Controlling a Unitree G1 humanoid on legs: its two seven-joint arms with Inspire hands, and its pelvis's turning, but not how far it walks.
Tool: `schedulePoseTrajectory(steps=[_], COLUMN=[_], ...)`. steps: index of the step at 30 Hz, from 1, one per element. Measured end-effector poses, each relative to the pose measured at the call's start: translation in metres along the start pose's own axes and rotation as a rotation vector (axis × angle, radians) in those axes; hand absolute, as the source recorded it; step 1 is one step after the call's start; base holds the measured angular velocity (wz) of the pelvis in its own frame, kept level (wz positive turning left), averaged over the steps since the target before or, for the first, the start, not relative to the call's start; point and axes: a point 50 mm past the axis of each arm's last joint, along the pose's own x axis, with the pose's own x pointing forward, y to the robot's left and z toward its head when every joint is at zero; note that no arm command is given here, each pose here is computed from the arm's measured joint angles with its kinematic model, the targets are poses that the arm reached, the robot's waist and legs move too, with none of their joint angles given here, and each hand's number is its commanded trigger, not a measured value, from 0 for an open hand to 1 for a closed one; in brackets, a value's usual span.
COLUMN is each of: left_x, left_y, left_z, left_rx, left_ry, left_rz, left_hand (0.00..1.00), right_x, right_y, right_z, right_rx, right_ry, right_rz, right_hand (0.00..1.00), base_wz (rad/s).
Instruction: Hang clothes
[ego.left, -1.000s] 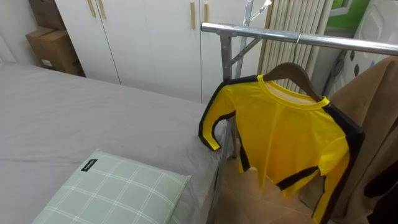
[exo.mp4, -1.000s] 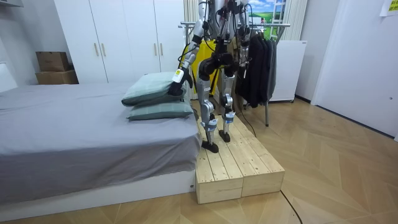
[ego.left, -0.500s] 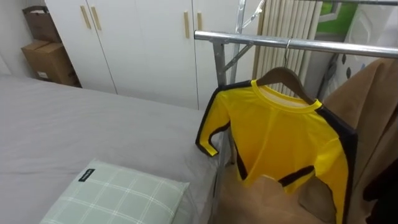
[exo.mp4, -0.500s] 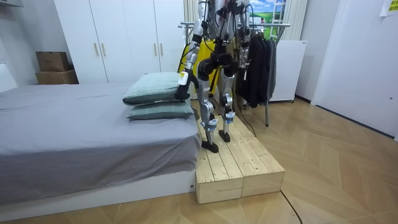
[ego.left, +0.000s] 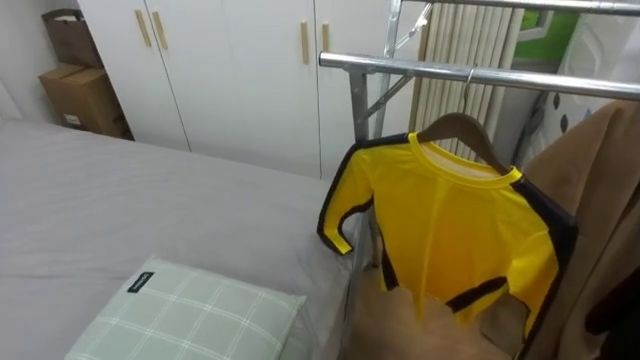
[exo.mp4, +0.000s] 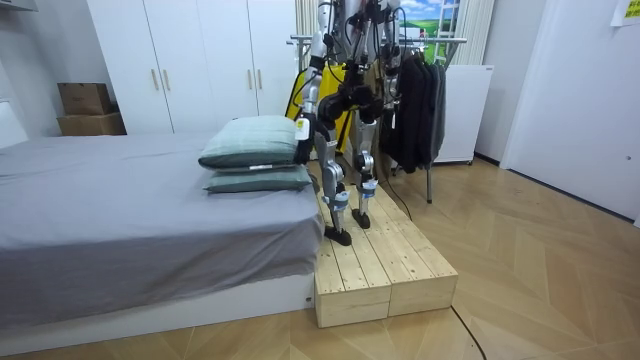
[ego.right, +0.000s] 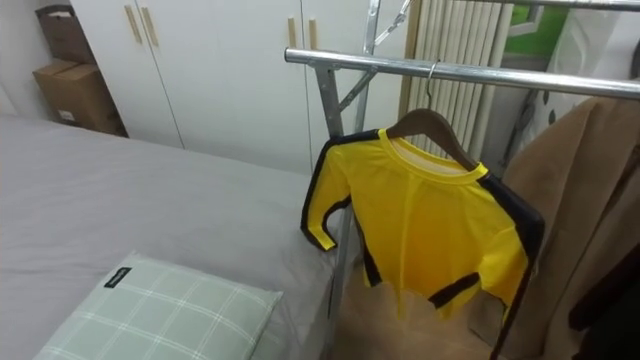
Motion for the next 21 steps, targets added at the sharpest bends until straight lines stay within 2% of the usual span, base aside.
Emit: schedulePoseTrajectory(steps=[17,21], left_x=[0.0003,0.0002], left_y=[-0.0091,-0.0092], left_z=[0.0001,0.0021], left_rx=[-0.022,-0.070], left_ry=[0.013,0.005], left_rz=[-0.044,-0.051], left_hand=[0.00,0.00], right_x=[0.0000,-0.0001], right_y=[0.0024,0.0021], right_z=[-0.0018,-0.0025], right_rx=[-0.027,-0.029], right_ry=[0.017,0.019], right_rz=[0.012,0.020], right_hand=[0.00,0.00], base_wz=[0.00,0.14])
